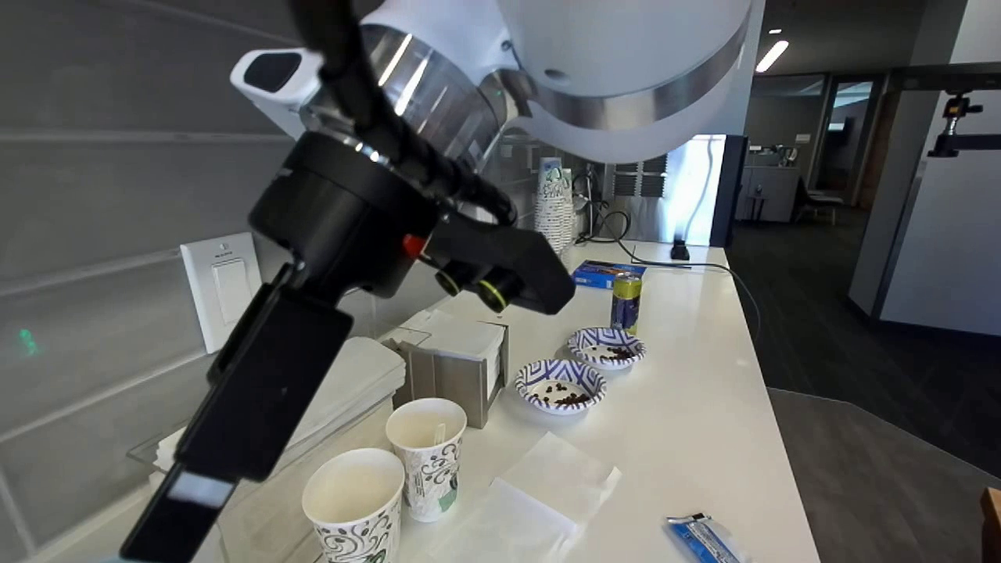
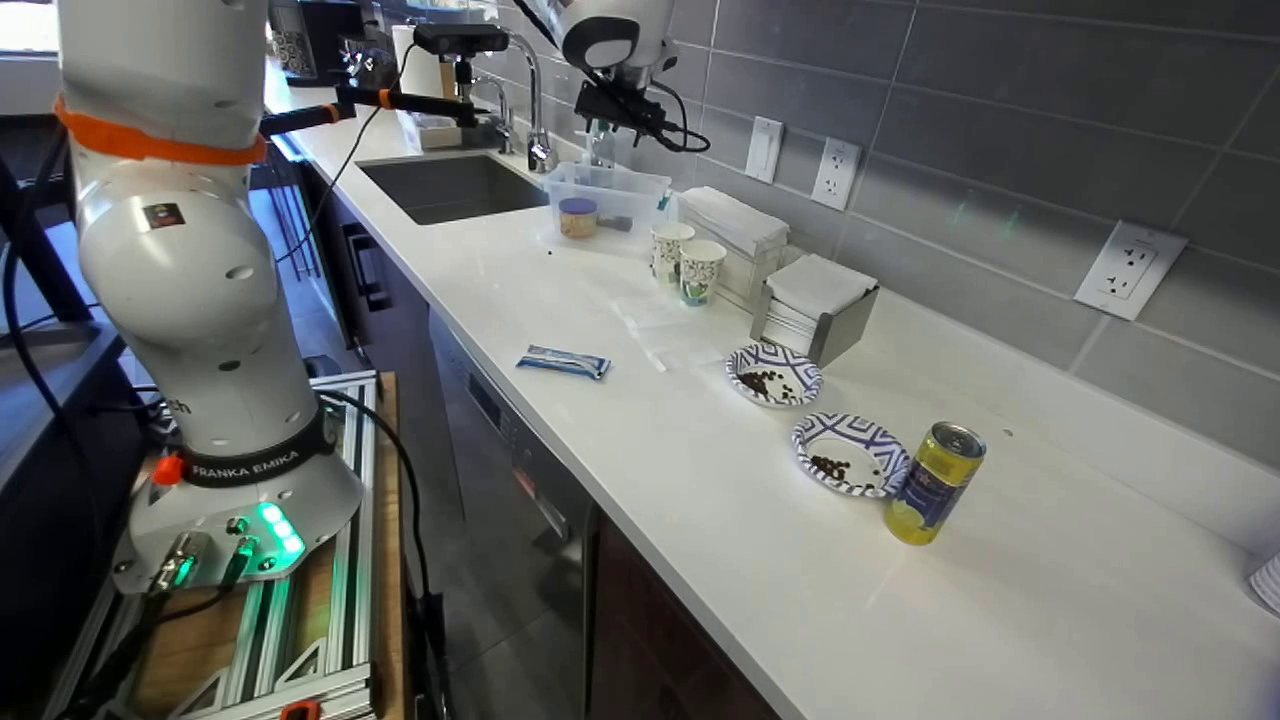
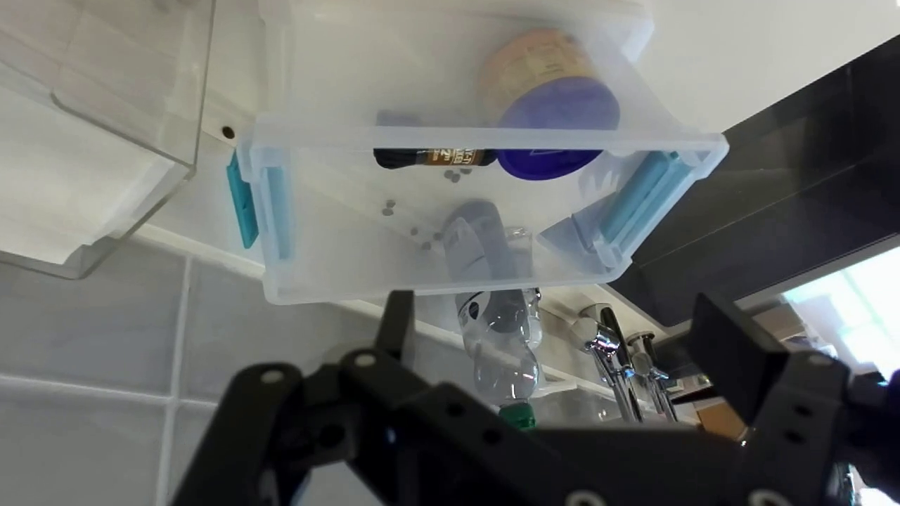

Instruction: Remove the container with the blue lid from the clear container on the left.

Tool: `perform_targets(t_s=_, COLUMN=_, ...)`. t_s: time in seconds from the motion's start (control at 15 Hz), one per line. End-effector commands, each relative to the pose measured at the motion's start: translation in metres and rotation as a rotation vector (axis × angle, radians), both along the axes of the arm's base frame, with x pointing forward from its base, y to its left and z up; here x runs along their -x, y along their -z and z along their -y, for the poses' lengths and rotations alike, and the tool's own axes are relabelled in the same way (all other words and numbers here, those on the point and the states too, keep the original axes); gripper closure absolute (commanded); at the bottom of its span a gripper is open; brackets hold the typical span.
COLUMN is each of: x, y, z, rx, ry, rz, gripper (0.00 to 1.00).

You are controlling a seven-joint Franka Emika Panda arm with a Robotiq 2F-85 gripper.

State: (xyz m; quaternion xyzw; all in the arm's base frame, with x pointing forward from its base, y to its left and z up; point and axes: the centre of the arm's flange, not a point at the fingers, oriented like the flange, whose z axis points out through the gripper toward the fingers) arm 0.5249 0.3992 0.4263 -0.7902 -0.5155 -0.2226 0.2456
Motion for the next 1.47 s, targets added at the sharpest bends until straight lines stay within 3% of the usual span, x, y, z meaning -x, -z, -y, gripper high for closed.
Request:
perform_targets(t_s=0.0, x=-0.025, y=0.029, z=-0.031, rx=-0.013, ry=-0.007, rz=0.012, gripper=0.00)
perform_targets(t_s=0.4, x=-0.037, y=0.072, z=-0.064, rx=0.041, ry=-0.015, rz=0.004, gripper=0.00)
perform_targets(t_s=0.73, x=-0.038, y=0.090, z=-0.088, rx=0.016, ry=-0.038, rz=0.030, gripper=0.00)
perform_targets(t_s=1.4, x=-0.029, y=0.120, z=-0.094, rx=0.154, ry=-0.083, rz=-0.101, gripper=0.00)
